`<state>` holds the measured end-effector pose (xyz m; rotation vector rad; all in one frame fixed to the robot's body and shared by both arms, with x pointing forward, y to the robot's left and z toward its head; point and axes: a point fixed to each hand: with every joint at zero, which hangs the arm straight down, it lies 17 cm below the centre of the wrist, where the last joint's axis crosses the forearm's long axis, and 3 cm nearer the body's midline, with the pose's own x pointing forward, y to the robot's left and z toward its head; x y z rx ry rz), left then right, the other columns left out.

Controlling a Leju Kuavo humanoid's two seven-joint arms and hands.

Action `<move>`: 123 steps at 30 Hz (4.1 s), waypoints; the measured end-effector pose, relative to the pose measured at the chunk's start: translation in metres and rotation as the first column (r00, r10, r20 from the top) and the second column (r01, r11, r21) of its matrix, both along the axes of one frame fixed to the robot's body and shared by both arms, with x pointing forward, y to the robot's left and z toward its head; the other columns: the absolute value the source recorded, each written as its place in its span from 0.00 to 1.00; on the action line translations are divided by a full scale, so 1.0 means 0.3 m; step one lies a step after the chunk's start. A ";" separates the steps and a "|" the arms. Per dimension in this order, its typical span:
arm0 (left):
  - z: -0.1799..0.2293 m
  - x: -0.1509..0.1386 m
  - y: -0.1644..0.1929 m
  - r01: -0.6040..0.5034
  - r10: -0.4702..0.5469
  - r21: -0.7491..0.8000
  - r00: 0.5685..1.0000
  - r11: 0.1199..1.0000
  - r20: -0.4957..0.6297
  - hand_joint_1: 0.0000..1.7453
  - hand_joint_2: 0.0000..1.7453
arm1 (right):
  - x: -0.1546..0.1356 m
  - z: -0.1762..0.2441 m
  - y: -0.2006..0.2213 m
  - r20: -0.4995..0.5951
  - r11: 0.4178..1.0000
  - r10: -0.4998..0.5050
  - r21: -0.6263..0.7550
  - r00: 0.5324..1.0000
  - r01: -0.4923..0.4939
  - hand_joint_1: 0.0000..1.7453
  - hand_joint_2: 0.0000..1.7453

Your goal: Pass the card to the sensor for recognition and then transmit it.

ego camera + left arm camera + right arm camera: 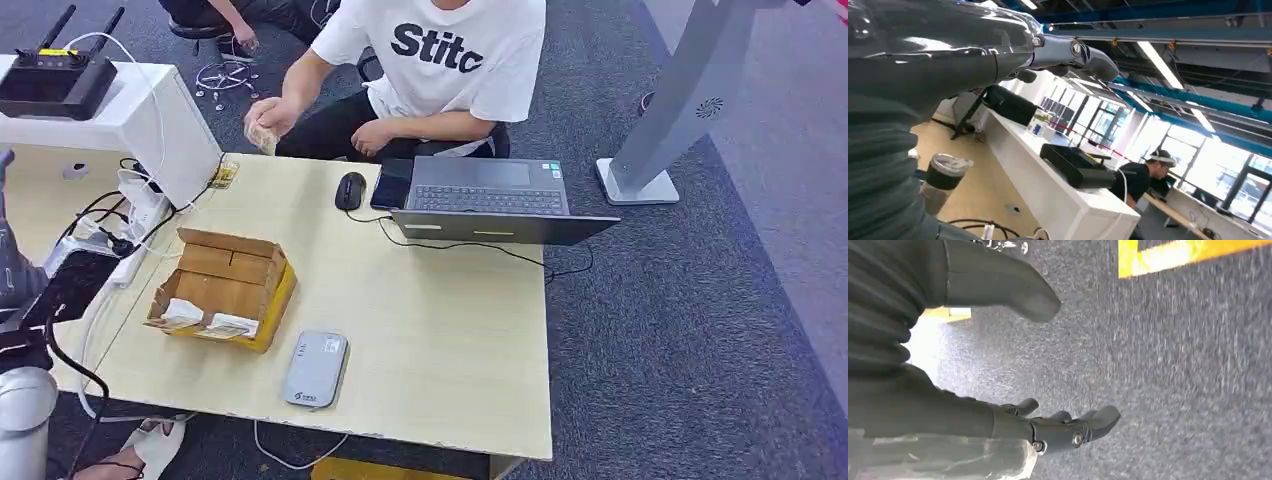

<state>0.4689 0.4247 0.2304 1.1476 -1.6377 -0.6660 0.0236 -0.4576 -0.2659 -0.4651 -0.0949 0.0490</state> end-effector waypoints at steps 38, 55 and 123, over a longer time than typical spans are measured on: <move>-0.143 -0.011 -0.244 0.116 -0.113 0.063 0.992 0.991 -0.059 1.00 1.00 | -0.007 0.010 -0.043 -0.015 1.000 0.019 -0.024 1.000 -0.019 0.00 1.00; -0.368 -0.106 -0.541 0.339 -0.316 0.058 0.917 0.939 -0.245 1.00 1.00 | -0.014 0.008 -0.038 -0.020 1.000 0.008 -0.018 1.000 -0.008 0.00 1.00; -0.792 -0.255 -0.638 0.327 -0.281 0.001 0.813 0.945 -0.511 1.00 1.00 | 0.040 -0.016 0.150 -0.016 0.996 0.069 -0.051 0.998 -0.069 0.00 1.00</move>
